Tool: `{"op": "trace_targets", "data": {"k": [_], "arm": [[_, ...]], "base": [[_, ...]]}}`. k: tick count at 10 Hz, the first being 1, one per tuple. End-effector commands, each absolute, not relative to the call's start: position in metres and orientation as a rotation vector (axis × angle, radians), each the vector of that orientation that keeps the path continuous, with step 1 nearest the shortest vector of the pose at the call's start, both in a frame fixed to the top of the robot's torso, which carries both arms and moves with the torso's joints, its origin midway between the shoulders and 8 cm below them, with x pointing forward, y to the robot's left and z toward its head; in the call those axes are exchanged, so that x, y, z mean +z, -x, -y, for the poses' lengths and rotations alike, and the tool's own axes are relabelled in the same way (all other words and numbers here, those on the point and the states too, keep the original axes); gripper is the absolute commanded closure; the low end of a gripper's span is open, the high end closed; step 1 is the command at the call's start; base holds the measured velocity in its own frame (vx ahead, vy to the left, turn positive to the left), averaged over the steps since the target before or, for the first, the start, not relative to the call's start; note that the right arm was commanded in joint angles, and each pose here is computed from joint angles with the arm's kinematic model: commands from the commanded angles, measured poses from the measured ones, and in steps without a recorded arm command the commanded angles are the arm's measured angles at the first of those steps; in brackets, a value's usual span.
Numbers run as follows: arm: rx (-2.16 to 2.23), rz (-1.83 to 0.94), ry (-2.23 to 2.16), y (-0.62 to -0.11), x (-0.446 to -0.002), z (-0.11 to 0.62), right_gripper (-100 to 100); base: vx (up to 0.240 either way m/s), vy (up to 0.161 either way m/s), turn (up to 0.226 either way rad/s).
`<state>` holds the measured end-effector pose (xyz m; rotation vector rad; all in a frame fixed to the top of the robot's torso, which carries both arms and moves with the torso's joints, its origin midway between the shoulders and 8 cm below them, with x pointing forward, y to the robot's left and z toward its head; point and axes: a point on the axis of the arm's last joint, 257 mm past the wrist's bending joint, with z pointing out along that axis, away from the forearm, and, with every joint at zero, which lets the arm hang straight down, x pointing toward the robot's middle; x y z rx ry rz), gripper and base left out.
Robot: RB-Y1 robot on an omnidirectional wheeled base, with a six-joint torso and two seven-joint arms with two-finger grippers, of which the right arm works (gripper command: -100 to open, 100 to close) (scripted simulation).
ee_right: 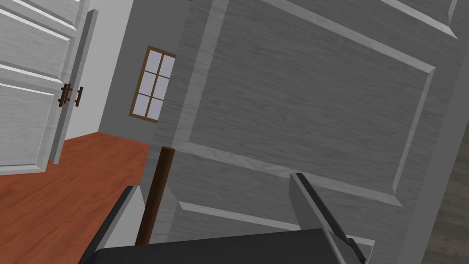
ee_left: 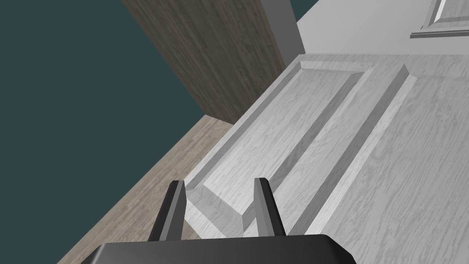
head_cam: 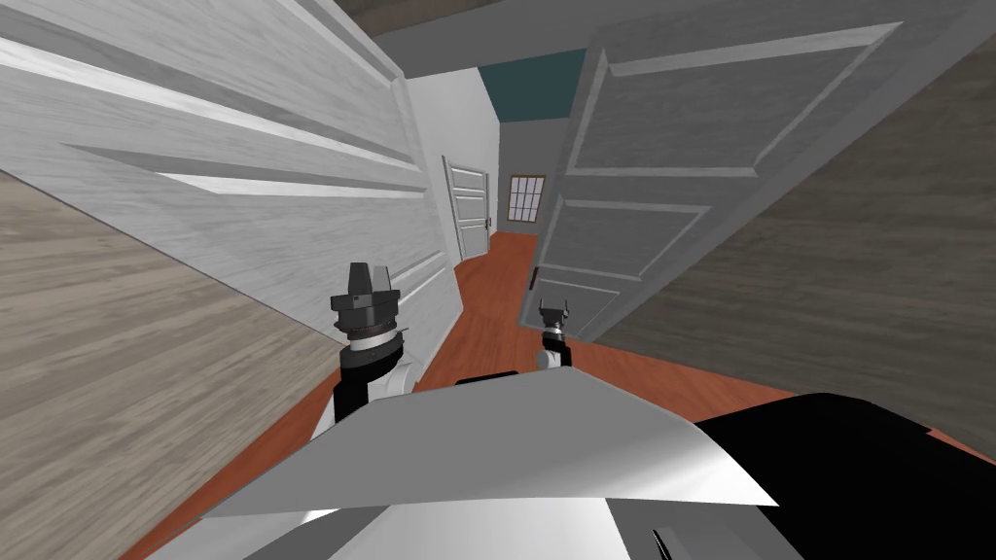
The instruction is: Pull the door open
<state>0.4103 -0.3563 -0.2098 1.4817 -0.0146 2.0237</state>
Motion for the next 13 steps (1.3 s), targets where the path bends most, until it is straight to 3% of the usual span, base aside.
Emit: {"op": "trace_targets", "data": {"k": [1, 13], "arm": [[2.027, 0.052, -1.522, -0.412, -0.225, 0.362, -100], [1.990, 0.310, -1.753, -0.402, -0.316, 0.389, -100]], "base": [[0.093, -0.025, 0.077], [0.089, -0.035, 0.083]]}}
